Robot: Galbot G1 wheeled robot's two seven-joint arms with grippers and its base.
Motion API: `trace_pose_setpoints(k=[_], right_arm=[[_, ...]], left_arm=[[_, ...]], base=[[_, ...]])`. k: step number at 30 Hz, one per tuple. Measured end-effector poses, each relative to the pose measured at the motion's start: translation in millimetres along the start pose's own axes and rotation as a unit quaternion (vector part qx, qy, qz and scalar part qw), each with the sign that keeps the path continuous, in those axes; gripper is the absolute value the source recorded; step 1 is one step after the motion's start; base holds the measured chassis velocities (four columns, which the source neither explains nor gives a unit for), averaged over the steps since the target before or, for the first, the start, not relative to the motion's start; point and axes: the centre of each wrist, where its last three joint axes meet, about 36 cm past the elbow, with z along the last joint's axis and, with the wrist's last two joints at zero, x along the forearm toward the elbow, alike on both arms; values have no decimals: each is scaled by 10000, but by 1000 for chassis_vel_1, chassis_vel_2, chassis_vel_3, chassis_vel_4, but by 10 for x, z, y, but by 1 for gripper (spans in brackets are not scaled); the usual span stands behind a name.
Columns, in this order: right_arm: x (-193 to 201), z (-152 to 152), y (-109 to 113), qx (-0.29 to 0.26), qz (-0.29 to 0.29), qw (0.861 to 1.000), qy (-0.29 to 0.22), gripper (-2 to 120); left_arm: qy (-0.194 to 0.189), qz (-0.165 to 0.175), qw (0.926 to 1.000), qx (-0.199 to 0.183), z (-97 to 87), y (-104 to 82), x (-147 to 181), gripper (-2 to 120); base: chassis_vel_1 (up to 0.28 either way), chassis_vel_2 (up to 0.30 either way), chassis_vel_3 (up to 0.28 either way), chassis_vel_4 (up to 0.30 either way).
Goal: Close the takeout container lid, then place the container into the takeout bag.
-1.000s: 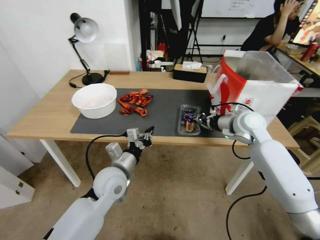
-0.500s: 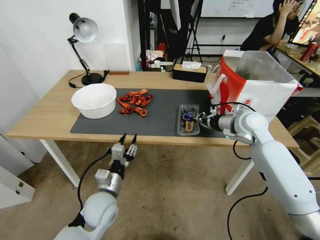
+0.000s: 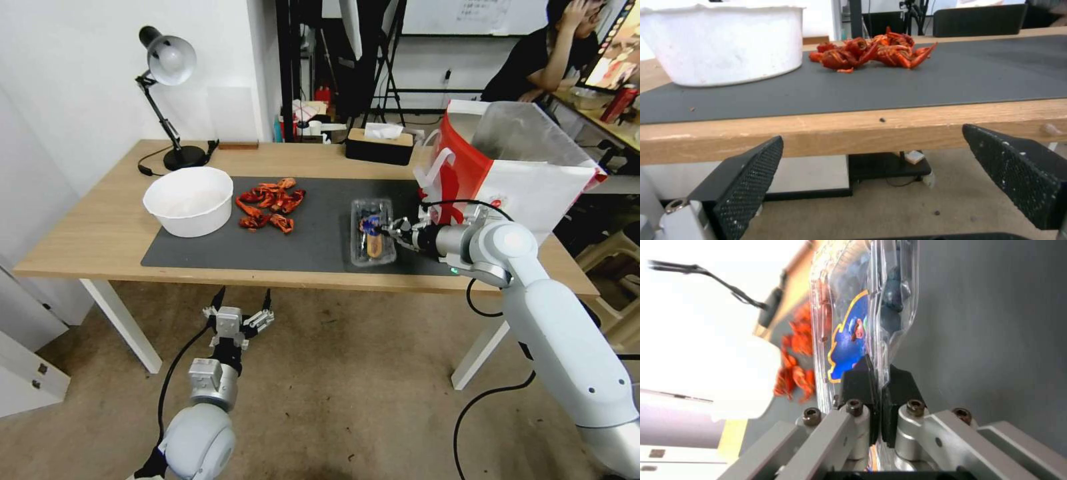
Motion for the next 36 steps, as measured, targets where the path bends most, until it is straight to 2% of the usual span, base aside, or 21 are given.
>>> trace_pose_setpoints(k=[2,3,4,5,7,8,9,12,13,16,17,19,20,21,22,24,25,26,27,30,36], right_arm=[[29,54,65,966,-447,9927,-565,0],[36,64,76,1172,-527,9896,-652,0],[66,77,105,1709,-716,9786,-892,0],[66,77,105,1709,-716,9786,-892,0],[129,74,156,2327,-945,9604,-1209,0],[165,69,179,2684,-1071,9460,-1467,0],[165,69,179,2684,-1071,9460,-1467,0],[249,15,277,3522,-1046,8952,-2521,0],[249,15,277,3522,-1046,8952,-2521,0],[376,-136,403,3941,-589,8538,-3350,0],[376,-136,403,3941,-589,8538,-3350,0],[506,-331,478,4204,83,8129,-4030,0],[542,-395,492,4240,293,8007,-4222,0],[542,-395,492,4240,293,8007,-4222,0],[590,-486,507,4249,586,7853,-4464,0],[643,-583,523,4223,866,7718,-4675,0],[643,-583,523,4223,866,7718,-4675,0],[707,-694,527,4206,1191,7584,-4834,0],[753,-784,509,4175,1495,7521,-4875,0],[812,-898,444,4073,1985,7524,-4781,0],[873,-882,386,3769,2266,7746,-4544,0]], left_arm=[[46,-26,10000,63,12,3,17,100],[57,-27,10000,75,15,3,22,100],[77,-33,9999,100,21,1,31,100],[77,-33,9999,100,21,1,31,100],[89,-44,9999,122,23,1,35,100],[97,-49,9999,131,26,0,39,100],[97,-49,9999,131,26,0,39,100],[124,-54,9998,151,37,-7,55,100],[124,-54,9998,151,37,-7,55,100],[134,-57,9998,164,41,-14,62,100],[134,-57,9998,164,41,-14,62,100],[145,-59,9997,174,46,-19,68,100],[153,-61,9997,176,51,-21,71,100],[153,-61,9997,176,51,-21,71,100],[161,-62,9997,177,57,-21,75,100],[166,-62,9997,179,61,-22,79,100],[166,-62,9997,179,61,-22,79,100],[170,-61,9997,184,63,-26,82,100],[171,-59,9997,189,64,-29,83,100],[173,-57,9996,202,64,-35,83,100],[210,-51,9995,217,79,-45,106,100]], base=[[0,0,0,0],[0,0,0,0],[0,0,0,0],[0,0,0,0],[0,0,0,0],[0,0,0,0],[0,0,0,0],[0,0,0,0],[0,0,0,0],[0,0,0,0],[0,0,0,0],[0,0,0,0],[0,0,0,0],[0,0,0,0],[0,0,0,0],[0,0,0,0],[0,0,0,0],[0,0,0,0],[0,0,0,0],[0,0,0,0],[0,0,0,0]])
